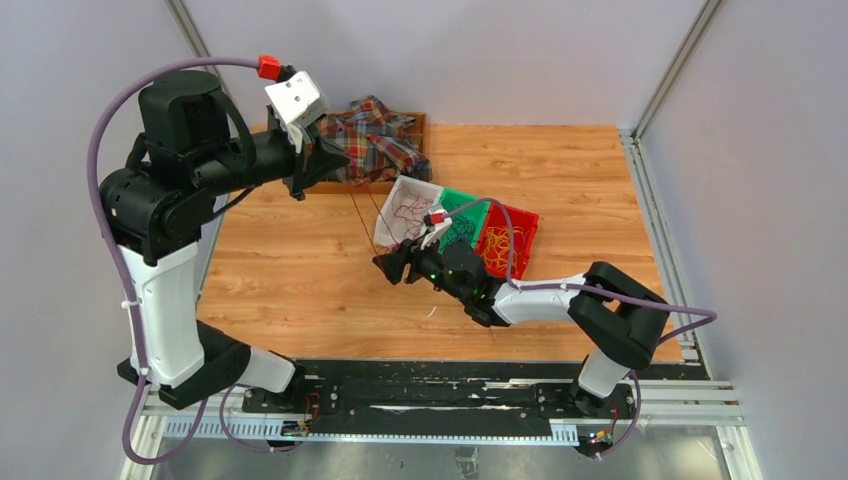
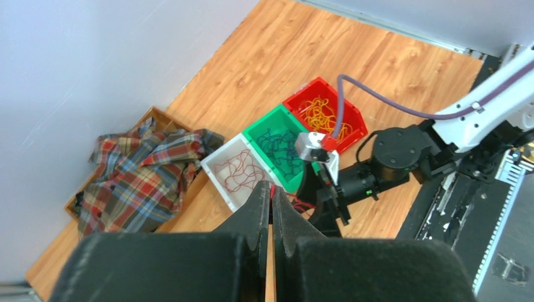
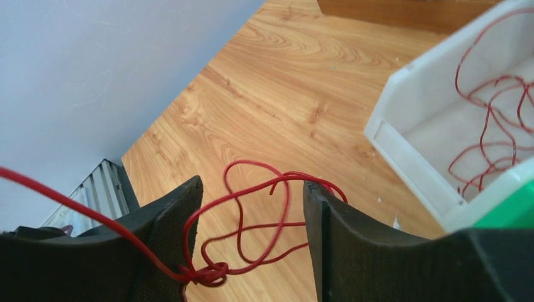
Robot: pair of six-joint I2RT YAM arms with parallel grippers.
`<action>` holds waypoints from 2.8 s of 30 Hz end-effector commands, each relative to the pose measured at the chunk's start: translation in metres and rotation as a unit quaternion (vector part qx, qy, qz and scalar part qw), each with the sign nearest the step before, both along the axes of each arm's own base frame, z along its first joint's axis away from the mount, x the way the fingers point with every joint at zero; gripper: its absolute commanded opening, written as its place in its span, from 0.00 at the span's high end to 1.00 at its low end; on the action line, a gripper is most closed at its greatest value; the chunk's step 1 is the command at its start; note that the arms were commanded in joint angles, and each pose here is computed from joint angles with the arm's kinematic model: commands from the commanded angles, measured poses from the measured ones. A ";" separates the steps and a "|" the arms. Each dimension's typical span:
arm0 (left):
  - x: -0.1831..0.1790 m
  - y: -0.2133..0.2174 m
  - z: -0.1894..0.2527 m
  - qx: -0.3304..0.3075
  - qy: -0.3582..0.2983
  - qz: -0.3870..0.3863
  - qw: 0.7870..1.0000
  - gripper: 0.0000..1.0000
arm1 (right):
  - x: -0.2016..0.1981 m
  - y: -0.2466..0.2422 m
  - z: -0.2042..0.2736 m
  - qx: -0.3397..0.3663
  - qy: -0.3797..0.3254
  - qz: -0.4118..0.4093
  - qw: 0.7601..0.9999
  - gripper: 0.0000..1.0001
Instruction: Untangle the cables
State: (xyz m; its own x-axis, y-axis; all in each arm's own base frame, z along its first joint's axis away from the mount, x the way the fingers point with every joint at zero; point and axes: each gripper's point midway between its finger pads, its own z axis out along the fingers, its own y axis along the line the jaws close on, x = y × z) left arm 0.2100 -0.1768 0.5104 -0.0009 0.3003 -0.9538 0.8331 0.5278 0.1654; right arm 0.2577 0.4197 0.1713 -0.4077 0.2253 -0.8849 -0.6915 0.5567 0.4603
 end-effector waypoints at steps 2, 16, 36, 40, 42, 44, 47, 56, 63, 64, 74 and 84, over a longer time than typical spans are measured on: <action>0.015 0.015 0.071 -0.043 -0.155 0.057 0.985 1.00 | -0.022 -0.030 -0.076 -0.066 0.070 -0.011 0.995 0.37; 0.031 0.018 0.044 0.002 -0.153 0.068 0.986 1.00 | -0.038 -0.044 0.012 0.067 0.047 0.056 0.995 0.32; 0.103 -0.001 0.058 0.009 -0.201 0.096 0.975 1.00 | -0.001 -0.133 0.062 -0.025 -0.038 -0.135 0.990 0.27; 0.119 -0.011 0.061 0.002 -0.213 0.090 0.973 1.00 | 0.009 -0.156 0.061 -0.041 -0.035 -0.183 0.982 0.27; 0.129 -0.014 0.060 0.001 -0.216 0.093 0.972 1.00 | 0.010 -0.163 0.061 -0.046 -0.035 -0.196 0.979 0.27; 0.139 -0.018 0.056 0.003 -0.217 0.093 0.972 1.00 | 0.009 -0.168 0.063 -0.042 -0.037 -0.203 0.978 0.27; 0.155 -0.025 0.047 0.004 -0.215 0.094 0.972 1.00 | 0.008 -0.174 0.063 -0.042 -0.041 -0.210 0.976 0.27; 0.191 -0.038 0.020 0.035 -0.228 0.105 0.967 1.00 | 0.007 -0.186 0.053 -0.048 -0.037 -0.226 0.972 0.27; 0.218 -0.037 0.013 0.040 -0.245 0.136 0.959 1.00 | 0.008 -0.187 0.051 -0.050 -0.035 -0.229 0.971 0.28; 0.220 -0.039 0.007 0.042 -0.238 0.134 0.961 1.00 | 0.007 -0.188 0.050 -0.050 -0.035 -0.230 0.971 0.28; 0.224 -0.049 -0.150 0.119 -0.083 0.099 0.984 1.00 | 0.012 -0.207 0.051 -0.055 -0.032 -0.260 0.964 0.29; 0.237 -0.057 -0.257 0.176 0.009 0.082 0.981 1.00 | 0.017 -0.224 0.051 -0.064 -0.027 -0.282 0.957 0.31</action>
State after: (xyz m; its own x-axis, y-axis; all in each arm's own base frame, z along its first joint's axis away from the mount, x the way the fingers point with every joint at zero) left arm 0.4385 -0.2249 0.2694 -0.0899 0.6078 -0.7890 0.7410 0.5701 0.3548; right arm 0.2714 0.2102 0.2271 -0.2124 0.2948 -0.9317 -0.3350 0.8737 0.3528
